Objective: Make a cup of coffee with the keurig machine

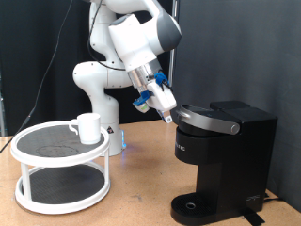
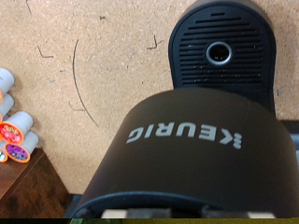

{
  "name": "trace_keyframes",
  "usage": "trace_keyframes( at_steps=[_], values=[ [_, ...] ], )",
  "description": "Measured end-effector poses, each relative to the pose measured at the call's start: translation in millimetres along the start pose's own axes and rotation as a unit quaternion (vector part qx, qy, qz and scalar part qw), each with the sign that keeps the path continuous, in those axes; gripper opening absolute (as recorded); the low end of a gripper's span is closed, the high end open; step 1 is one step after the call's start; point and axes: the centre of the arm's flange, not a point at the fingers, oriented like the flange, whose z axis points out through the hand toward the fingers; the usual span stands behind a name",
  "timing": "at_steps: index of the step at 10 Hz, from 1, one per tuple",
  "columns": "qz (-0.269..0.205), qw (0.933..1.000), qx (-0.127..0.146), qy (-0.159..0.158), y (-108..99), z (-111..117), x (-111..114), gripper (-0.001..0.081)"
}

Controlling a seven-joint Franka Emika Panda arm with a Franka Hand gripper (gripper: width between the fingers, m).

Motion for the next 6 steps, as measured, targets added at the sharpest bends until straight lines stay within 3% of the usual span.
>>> trace_keyframes(
  at_steps=[3, 6],
  values=[
    [-0.017, 0.9996, -0.023, -0.007, -5, -8, 6, 0.0],
    [-0.025, 0.9992, -0.029, -0.015, -8, -15, 12, 0.0]
  ],
)
